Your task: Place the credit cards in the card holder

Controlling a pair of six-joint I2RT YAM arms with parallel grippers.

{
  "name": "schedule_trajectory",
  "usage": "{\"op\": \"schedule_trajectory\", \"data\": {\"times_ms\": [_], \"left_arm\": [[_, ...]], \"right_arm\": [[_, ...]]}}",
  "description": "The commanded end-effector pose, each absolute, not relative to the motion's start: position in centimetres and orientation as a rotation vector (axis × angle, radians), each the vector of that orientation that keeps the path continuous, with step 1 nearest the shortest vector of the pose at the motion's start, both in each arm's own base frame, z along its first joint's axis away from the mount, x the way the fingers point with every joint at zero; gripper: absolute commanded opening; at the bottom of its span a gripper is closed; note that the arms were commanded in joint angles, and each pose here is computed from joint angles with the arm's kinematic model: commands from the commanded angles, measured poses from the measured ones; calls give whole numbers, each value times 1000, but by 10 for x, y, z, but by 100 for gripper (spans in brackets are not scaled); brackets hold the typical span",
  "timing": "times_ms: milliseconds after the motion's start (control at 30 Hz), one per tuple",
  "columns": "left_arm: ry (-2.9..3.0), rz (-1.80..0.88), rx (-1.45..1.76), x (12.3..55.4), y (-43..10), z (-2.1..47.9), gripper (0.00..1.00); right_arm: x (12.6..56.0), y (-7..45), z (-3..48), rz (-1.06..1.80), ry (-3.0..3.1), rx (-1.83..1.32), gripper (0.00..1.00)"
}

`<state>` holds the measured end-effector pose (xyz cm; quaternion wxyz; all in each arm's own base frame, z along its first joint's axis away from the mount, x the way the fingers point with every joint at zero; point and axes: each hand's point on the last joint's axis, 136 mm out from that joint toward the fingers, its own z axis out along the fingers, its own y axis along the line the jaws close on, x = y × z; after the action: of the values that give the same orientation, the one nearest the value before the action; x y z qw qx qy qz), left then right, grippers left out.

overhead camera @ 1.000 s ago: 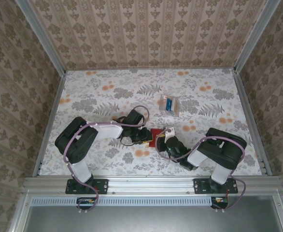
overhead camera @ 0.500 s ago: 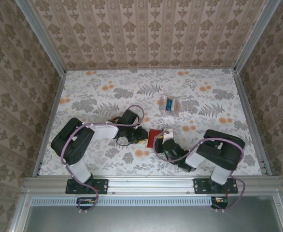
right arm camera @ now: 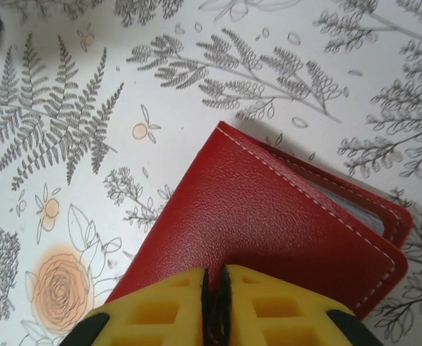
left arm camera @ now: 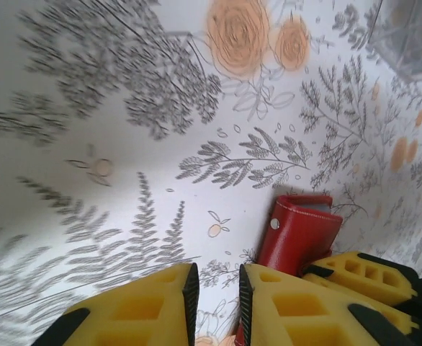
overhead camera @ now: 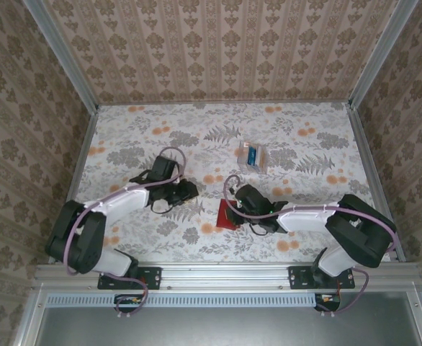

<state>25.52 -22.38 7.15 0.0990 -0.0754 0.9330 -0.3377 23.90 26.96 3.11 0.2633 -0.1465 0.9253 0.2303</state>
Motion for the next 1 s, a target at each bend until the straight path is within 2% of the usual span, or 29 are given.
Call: {"op": "schedule_trajectory", "data": {"times_ms": [0,167,433,533,633,667,700,733,767,833,867,967], "left_arm": [[2786,-948,-223,245,-206,67,25],[2792,-949,-203,241,-203,67,25],[2784,-939,-230,248,-191,67,26],[2751,-904,-206,254,-183,75,32],[2696,-735,-158,264,-162,87,42],[2670,-664,-132,268,-154,95,48],[2645,-612,-102,270,-148,101,52],[2604,-564,-60,273,-143,110,57],[2553,-513,-27,276,-137,118,65],[2450,-393,4,284,-121,132,85],[2382,-333,13,287,-111,144,100],[2201,-207,39,292,-91,166,100]], "right_arm": [[197,241,-1,505,2773,-497,21],[217,247,28,495,2761,-481,34],[232,237,67,527,2730,-422,36],[238,230,94,566,2633,-397,37],[253,212,131,516,2453,-367,47],[259,202,145,476,2387,-332,54],[263,193,157,446,2332,-309,63],[269,182,172,408,2258,-280,92],[273,172,187,369,2182,-262,99],[280,149,211,268,2052,-219,100],[283,133,223,208,1988,-168,100],[288,89,244,98,1855,-7,100]]}}
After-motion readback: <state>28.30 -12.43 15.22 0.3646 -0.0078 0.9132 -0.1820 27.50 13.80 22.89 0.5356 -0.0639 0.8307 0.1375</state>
